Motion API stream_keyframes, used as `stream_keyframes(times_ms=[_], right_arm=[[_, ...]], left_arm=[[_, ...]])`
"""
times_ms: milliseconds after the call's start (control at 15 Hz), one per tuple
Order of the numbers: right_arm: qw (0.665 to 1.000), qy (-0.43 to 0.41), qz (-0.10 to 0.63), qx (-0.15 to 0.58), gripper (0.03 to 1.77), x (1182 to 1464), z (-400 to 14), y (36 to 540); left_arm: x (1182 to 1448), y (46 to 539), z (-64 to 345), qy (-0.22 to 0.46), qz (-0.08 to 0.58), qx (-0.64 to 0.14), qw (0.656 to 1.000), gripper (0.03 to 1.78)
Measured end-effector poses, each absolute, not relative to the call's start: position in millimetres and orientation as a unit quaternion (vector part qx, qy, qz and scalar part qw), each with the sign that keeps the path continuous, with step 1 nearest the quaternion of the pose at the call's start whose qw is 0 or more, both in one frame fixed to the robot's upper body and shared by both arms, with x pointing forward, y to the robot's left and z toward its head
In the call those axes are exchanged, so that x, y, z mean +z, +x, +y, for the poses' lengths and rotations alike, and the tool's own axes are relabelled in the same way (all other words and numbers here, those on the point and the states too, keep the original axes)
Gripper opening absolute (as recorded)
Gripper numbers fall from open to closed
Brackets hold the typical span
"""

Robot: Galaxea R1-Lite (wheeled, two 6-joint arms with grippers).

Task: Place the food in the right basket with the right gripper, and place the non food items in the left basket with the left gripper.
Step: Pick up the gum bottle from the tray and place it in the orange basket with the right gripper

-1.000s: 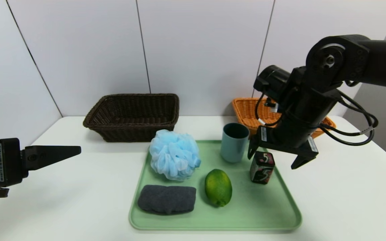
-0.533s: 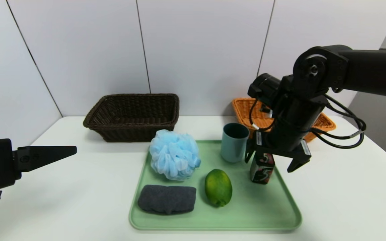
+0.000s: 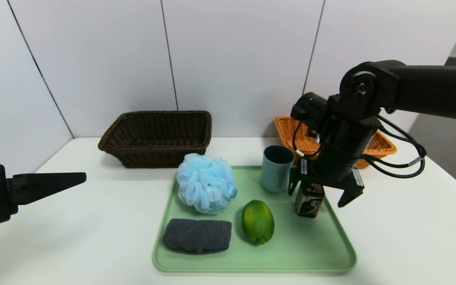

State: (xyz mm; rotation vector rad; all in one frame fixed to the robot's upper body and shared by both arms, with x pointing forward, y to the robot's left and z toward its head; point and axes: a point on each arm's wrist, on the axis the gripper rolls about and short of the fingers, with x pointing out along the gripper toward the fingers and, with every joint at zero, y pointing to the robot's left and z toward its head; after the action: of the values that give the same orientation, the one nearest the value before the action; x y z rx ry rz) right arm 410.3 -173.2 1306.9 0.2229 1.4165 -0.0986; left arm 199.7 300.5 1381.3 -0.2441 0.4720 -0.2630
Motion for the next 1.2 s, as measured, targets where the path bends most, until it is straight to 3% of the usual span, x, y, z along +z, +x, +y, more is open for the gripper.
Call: stream_keyframes(times_ms=[400,600,867,1200], right_arm=[[0.747,0.108,0.655,-0.041,1.70,1305,-174,412],[0.745,0.107,0.657,-0.044,1.19,1303,-175,413],[0.743,0.110,0.658,-0.050,0.75,1301,-179,416],[0.743,0.113,0.658,-0.051,0.74,1305,-183,412]], left_arm=[[1383,196,302,-0.121,0.226,-0.130,0.958,1.69],[1383,195,302,-0.121,0.225,-0.130,0.958,1.69],[1383,195,302,-0.122,0.225,-0.130,0.958,1.69],[1383,195,302,-0.122,0.224,-0.130,0.958,1.69]])
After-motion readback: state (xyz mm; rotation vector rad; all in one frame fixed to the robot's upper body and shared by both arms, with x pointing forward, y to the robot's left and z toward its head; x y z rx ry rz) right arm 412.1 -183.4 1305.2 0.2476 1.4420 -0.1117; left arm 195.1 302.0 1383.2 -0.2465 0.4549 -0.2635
